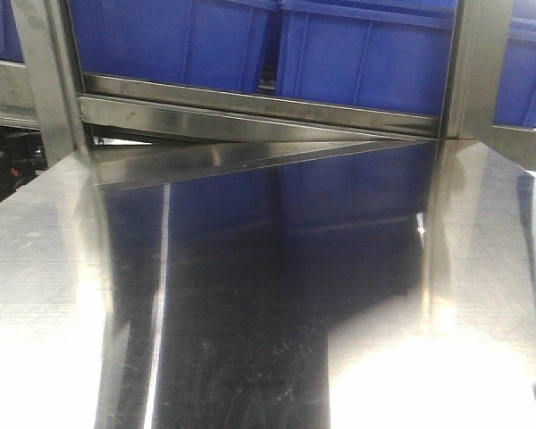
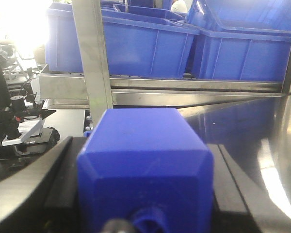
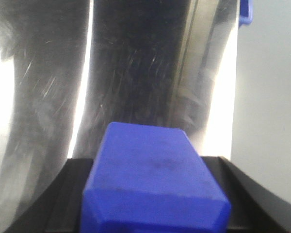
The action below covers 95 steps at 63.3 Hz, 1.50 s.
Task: Pick and sort blue part to right shelf
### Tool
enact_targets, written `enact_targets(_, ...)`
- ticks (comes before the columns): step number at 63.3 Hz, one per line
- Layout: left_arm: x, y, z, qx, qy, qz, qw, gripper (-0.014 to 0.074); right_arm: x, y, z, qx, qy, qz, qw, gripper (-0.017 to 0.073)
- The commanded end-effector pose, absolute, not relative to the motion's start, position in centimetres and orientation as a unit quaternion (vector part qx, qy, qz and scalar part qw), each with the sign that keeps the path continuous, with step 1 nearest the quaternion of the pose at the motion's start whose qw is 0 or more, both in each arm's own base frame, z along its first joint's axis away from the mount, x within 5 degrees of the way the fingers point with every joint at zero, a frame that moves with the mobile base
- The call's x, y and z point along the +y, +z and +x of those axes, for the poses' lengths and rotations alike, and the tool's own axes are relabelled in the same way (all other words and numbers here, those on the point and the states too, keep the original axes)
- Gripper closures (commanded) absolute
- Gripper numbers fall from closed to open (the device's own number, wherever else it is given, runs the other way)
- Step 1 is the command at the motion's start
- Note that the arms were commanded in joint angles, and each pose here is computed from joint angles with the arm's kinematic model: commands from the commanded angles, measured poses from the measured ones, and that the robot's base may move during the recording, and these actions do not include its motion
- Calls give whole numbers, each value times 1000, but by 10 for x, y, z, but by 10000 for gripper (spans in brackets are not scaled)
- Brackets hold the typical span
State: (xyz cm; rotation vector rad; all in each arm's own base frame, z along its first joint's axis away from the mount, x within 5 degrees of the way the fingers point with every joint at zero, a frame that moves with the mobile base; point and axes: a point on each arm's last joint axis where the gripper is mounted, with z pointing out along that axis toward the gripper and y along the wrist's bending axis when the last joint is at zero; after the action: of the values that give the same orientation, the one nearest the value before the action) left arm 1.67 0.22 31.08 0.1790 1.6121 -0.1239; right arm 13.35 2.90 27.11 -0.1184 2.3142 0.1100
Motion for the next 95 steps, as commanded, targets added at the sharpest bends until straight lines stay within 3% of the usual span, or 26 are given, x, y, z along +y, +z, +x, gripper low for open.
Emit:
enact_targets(1,2,326,16,686,-62,76,721,206,24,286,116,876,48,-58,476,323)
enact_targets(24,2,326,16,686,-62,76,721,206,2,304,38,763,71,-53,641,323)
enact_targets(46,2,326,16,686,-62,76,721,206,-10,331,-1,660,58,-53,747,323)
enact_targets(61,2,326,16,686,-62,76,721,206,-11,344,-6,620,51,-58,781,323)
enact_targets(95,2,326,16,686,-62,76,721,206,-11,337,-2,636,49,-59,768,323)
